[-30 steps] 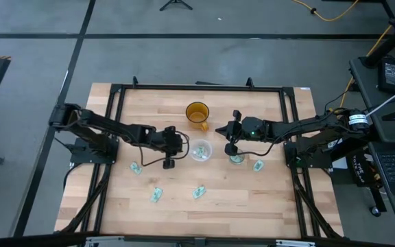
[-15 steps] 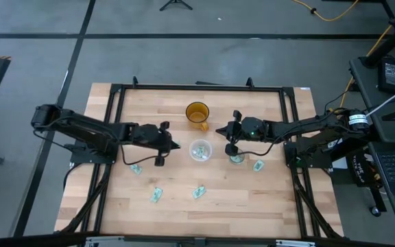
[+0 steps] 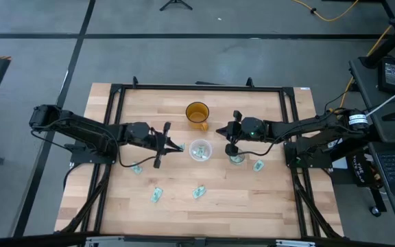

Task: Pick and place Stevia / Truvia into bins
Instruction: Put the green stevia packet into the transparent container

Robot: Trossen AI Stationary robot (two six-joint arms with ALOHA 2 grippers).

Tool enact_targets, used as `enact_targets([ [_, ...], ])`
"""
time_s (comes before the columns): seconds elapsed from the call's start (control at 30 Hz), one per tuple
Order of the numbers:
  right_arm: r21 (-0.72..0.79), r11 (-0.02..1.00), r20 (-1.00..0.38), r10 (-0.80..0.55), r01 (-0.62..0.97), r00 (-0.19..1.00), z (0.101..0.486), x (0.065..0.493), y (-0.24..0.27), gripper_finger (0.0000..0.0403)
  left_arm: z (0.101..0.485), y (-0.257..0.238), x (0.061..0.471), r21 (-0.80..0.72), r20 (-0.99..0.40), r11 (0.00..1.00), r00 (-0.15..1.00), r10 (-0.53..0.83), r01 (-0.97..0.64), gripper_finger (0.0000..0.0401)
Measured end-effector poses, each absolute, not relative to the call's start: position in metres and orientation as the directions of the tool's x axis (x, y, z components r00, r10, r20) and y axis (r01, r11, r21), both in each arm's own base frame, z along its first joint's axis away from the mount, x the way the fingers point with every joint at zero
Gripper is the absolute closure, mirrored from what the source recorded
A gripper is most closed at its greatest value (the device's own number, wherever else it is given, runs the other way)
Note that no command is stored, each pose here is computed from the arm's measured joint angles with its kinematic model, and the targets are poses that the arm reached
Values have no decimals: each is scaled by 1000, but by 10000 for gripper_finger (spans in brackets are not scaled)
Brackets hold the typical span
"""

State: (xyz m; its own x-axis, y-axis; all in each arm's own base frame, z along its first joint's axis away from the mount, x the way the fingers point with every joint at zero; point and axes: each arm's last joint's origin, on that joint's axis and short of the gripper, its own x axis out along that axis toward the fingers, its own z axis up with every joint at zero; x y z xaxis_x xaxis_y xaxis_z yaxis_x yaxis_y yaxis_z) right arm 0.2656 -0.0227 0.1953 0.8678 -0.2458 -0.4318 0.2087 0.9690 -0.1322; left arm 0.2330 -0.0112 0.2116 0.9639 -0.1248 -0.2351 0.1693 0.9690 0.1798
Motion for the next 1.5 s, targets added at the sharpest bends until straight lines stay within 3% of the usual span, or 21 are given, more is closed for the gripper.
enact_targets([
  [0.47,-131,969,-431,-246,210,868,195,266,-23,384,209,-12,238,192,-213,966,968,-132,174,399],
  [0.8,-131,969,-431,-246,210,868,195,266,-23,384,178,-14,269,198,-166,961,973,-159,191,398],
  [1.5,-131,969,-431,-246,210,868,195,266,-23,384,137,3,332,91,-284,981,949,-139,172,398],
])
